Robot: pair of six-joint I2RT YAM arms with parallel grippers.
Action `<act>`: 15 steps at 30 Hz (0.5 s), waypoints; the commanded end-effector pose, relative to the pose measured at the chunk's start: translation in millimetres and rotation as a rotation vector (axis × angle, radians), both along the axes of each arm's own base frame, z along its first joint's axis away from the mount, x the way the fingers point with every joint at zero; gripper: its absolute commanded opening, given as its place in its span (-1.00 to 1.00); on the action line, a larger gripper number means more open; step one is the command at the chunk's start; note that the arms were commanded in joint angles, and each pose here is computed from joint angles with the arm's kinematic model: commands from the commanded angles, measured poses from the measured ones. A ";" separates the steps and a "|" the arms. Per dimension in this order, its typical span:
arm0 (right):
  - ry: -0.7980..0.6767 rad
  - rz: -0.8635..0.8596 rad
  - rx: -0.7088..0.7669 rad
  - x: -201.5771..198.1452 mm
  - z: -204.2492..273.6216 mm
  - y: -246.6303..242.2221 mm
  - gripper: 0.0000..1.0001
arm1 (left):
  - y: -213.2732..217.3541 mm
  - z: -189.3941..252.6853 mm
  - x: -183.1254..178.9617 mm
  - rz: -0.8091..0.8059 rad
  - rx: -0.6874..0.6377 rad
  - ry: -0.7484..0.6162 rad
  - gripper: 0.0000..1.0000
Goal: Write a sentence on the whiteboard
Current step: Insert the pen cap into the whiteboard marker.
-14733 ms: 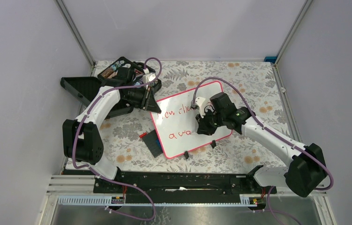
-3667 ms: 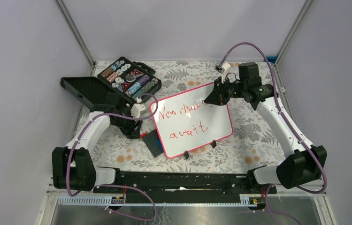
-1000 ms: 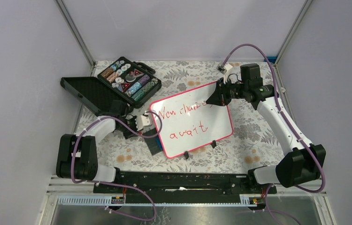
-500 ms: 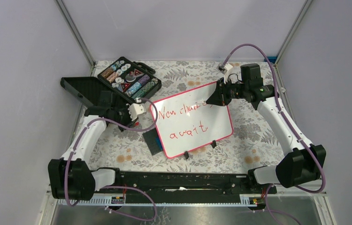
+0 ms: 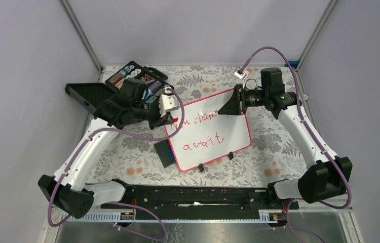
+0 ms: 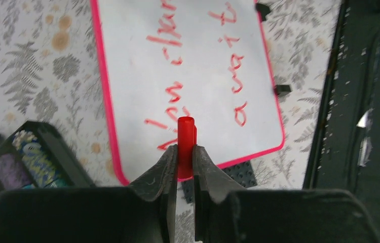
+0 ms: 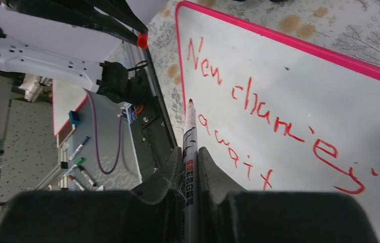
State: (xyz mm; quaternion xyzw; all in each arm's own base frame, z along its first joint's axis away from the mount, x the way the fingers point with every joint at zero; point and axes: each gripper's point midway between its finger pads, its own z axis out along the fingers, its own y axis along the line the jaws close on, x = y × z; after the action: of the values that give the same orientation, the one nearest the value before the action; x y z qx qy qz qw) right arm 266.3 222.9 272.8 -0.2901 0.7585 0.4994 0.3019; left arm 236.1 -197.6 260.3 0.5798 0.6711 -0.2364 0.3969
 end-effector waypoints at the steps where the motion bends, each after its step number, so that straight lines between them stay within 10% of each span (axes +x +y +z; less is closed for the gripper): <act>1: 0.000 0.089 0.147 -21.0 37.7 7.9 -1.00 | -32.7 20.3 -13.9 -0.058 -0.092 0.064 -1.00; 15: 0.086 0.214 0.170 -55.4 32.6 36.4 -1.00 | -57.0 26.4 -23.3 -0.111 -0.125 0.109 -1.00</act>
State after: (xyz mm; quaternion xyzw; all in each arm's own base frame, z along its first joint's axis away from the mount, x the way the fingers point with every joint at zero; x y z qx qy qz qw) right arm 226.9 251.2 295.9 -0.2985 0.7094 0.5894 0.2454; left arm 209.8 -243.0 256.6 0.5751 0.6719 -0.3142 0.3450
